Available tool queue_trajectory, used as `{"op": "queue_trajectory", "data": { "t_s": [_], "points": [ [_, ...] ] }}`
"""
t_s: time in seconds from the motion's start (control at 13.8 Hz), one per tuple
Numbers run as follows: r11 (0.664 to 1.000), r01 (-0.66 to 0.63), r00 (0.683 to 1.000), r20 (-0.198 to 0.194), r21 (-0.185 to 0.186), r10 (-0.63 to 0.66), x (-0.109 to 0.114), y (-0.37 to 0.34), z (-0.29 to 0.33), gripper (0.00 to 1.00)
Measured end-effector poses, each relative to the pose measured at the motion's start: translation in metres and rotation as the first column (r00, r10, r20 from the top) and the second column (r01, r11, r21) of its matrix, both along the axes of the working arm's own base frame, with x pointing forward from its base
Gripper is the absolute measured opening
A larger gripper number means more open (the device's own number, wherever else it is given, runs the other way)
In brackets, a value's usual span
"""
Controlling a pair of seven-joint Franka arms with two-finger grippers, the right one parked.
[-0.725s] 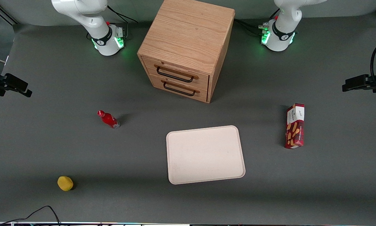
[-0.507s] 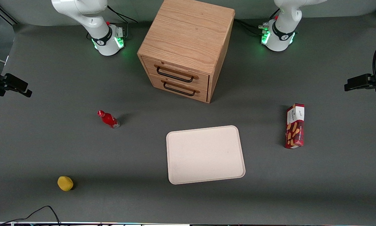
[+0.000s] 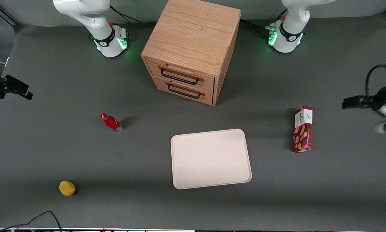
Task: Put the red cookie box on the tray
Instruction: 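Move the open left gripper down over the red shortbread box, then close the left gripper around the red shortbread box and lift it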
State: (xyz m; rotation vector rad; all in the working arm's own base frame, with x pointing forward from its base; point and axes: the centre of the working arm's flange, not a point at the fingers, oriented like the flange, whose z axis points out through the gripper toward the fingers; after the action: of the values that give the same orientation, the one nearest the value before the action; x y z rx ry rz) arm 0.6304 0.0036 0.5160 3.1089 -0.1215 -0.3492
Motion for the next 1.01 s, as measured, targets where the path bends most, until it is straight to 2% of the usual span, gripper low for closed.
{"op": "queue_trajectory", "data": {
  "t_s": [0.14, 0.29, 0.65, 0.72, 0.8, 0.87, 1.01],
  "points": [
    [1.0, 0.021, 1.0, -0.003, -0.006, -0.021, 0.004, -0.006, -0.077, 1.0],
    [0.999, 0.038, 0.999, 0.019, -0.011, -0.038, -0.005, -0.012, -0.142, 1.0],
    [0.998, 0.06, 0.987, 0.148, -0.02, -0.057, -0.043, -0.023, -0.253, 1.0],
    [0.998, 0.061, 0.986, 0.159, -0.022, -0.057, -0.051, -0.023, -0.269, 0.93],
    [0.998, 0.06, 0.985, 0.16, -0.024, -0.055, -0.055, -0.023, -0.281, 0.93],
    [0.998, 0.056, 0.986, 0.157, -0.024, -0.052, -0.057, -0.02, -0.286, 0.86],
    [0.998, 0.052, 0.986, 0.163, -0.022, -0.048, -0.055, -0.016, -0.284, 0.61]
  ]
}}
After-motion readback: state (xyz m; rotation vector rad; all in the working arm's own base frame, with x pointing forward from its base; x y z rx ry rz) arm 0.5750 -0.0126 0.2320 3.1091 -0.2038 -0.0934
